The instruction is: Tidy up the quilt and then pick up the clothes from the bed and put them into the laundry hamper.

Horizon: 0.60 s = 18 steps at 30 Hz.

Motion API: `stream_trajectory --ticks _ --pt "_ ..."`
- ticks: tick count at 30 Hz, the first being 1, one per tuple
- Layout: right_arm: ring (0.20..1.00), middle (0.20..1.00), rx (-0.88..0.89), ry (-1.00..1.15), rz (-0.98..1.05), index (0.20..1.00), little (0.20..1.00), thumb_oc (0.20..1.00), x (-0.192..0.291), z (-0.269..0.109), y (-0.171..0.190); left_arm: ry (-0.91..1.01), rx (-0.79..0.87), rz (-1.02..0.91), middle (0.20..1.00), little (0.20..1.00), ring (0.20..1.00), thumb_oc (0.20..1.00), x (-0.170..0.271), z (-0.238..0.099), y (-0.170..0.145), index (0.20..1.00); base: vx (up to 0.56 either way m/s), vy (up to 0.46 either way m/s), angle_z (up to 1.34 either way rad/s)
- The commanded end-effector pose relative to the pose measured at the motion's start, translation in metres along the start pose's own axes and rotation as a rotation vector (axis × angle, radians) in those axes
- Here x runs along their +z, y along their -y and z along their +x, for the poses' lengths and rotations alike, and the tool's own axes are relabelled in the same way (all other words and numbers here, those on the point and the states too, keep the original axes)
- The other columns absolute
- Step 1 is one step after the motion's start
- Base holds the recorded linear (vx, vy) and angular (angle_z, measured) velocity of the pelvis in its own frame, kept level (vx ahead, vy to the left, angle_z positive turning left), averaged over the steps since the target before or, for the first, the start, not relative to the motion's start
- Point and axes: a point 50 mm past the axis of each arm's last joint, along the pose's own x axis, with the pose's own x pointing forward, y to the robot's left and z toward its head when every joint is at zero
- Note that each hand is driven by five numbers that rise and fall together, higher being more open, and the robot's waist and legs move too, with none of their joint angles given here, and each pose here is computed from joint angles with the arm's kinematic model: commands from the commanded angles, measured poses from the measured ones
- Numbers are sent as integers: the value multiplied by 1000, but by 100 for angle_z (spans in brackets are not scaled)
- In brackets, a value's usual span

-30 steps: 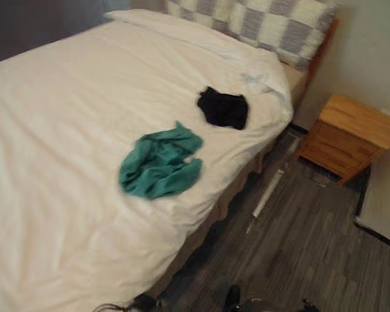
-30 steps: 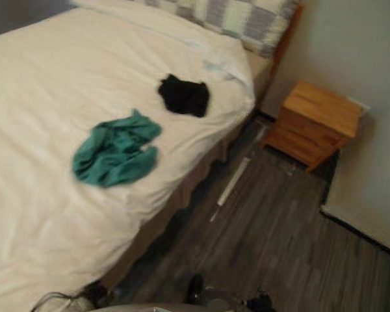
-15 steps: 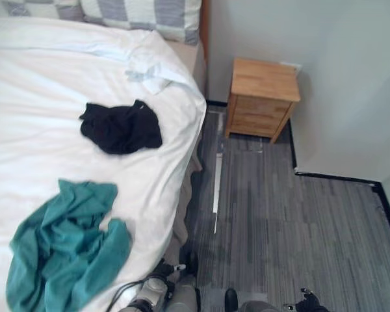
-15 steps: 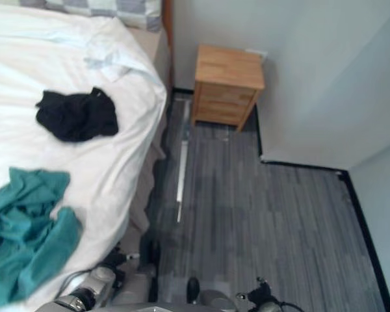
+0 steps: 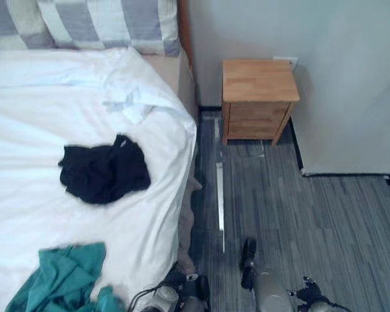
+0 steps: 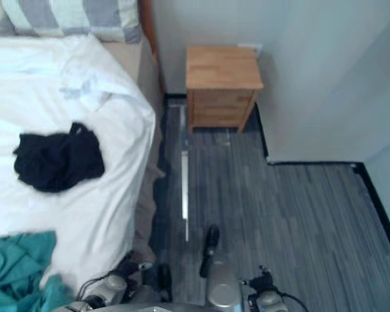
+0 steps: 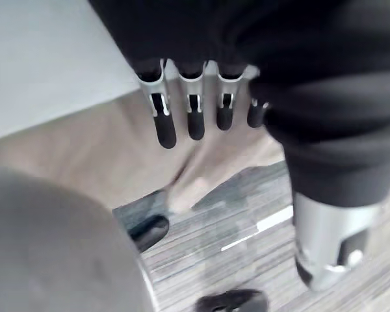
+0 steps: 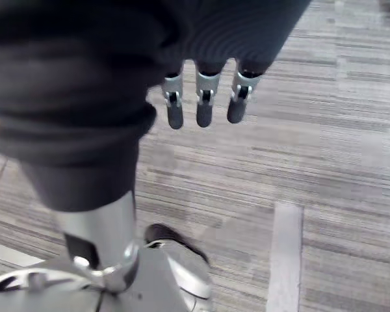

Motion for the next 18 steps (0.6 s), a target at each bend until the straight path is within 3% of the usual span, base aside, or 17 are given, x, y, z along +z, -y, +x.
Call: stream_trajectory --ticks 1,8,14,18 --pt "1000 1000 -19 172 -69 1000 1000 1000 41 5 15 -18 110 86 1000 1000 1000 1000 -3 2 -28 1000 325 -197 -52" --pt "1000 1000 -61 168 -94 1000 1000 1000 41 7 27 31 79 78 1000 1000 1000 1000 7 1 -17 1000 592 157 -107" --pt "1000 1000 -20 159 -113 1000 1000 1000 34 4 14 -12 86 81 1000 1000 1000 1000 -4 1 -23 1000 343 143 30" --pt "1000 1000 -32 244 -87 1000 1000 1000 52 2 14 -46 143 58 1000 1000 1000 1000 -14 -1 -35 1000 360 61 125"
